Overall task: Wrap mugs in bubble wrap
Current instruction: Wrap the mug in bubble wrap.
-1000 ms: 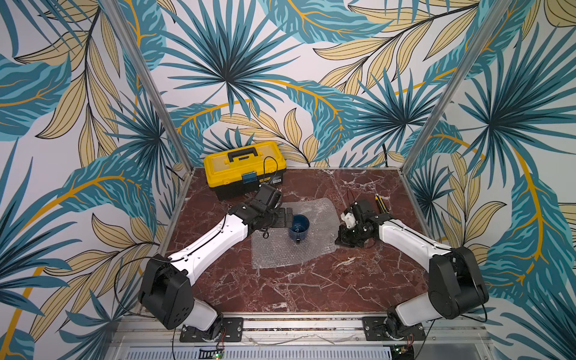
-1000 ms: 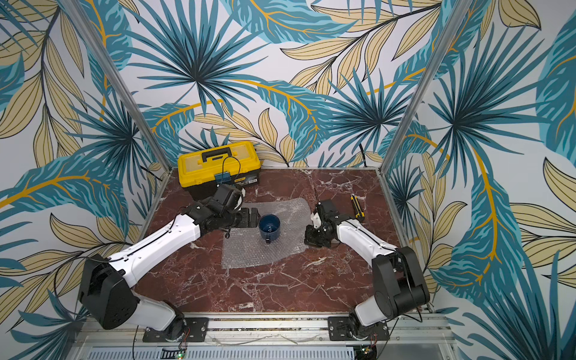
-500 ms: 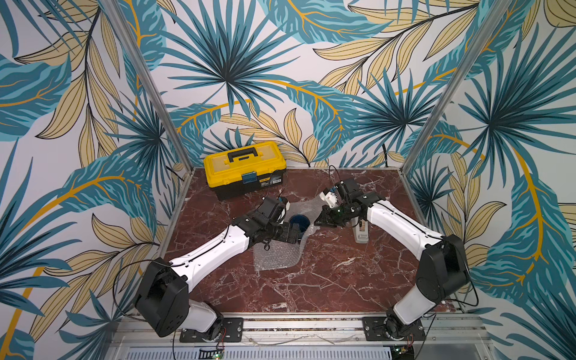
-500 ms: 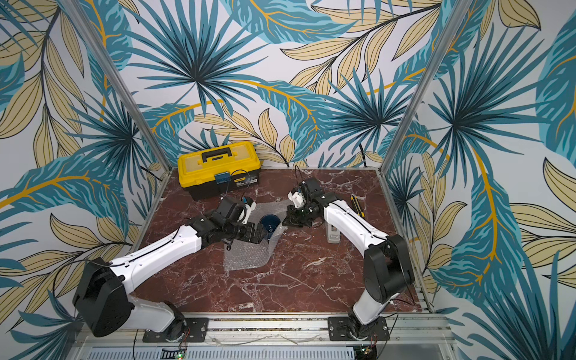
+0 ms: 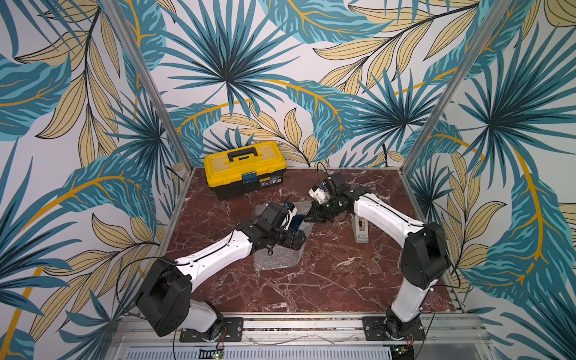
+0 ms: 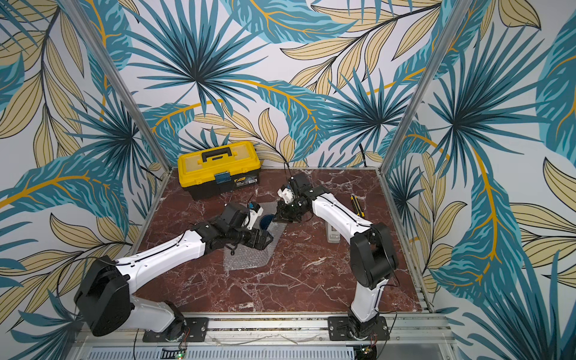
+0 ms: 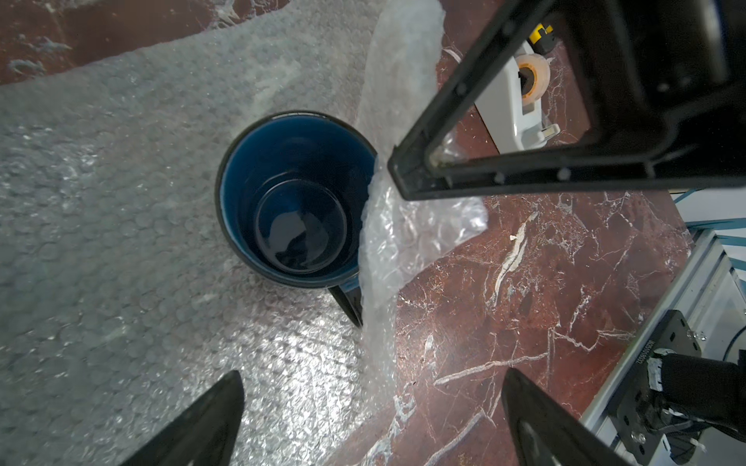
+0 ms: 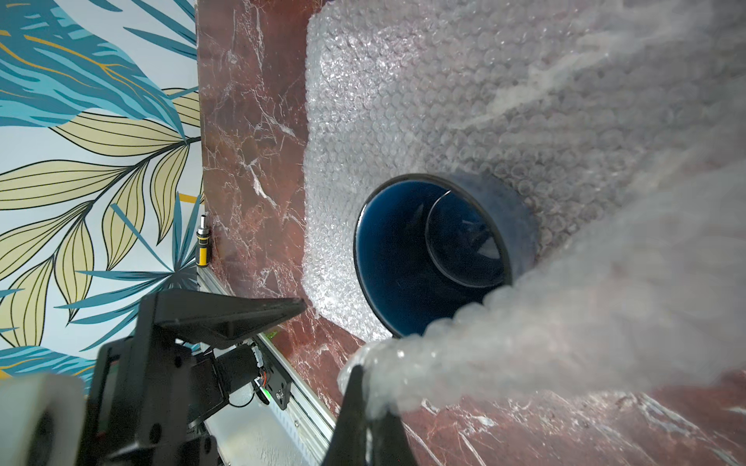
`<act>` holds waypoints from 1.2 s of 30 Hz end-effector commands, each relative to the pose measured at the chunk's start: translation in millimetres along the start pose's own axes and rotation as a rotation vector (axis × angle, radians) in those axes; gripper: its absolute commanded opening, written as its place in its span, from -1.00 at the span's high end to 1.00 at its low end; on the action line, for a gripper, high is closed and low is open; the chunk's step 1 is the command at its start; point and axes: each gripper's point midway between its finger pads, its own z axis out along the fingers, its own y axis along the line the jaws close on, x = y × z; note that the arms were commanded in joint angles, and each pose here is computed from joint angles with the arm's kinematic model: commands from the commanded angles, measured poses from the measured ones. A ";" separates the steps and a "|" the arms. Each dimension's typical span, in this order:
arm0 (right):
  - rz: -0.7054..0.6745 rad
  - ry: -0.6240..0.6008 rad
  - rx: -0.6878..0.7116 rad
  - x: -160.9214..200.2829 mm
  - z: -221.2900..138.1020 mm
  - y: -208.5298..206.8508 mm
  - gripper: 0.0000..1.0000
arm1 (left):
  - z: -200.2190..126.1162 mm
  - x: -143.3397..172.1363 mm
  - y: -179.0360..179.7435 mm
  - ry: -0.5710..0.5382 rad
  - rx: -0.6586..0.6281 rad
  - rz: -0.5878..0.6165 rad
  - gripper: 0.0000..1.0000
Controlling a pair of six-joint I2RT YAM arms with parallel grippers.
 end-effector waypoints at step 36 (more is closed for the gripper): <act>0.032 -0.022 0.212 9.3 -15.8 -27.6 -0.14 | 43.1 -28.5 85.2 -0.108 -0.251 -0.256 -0.88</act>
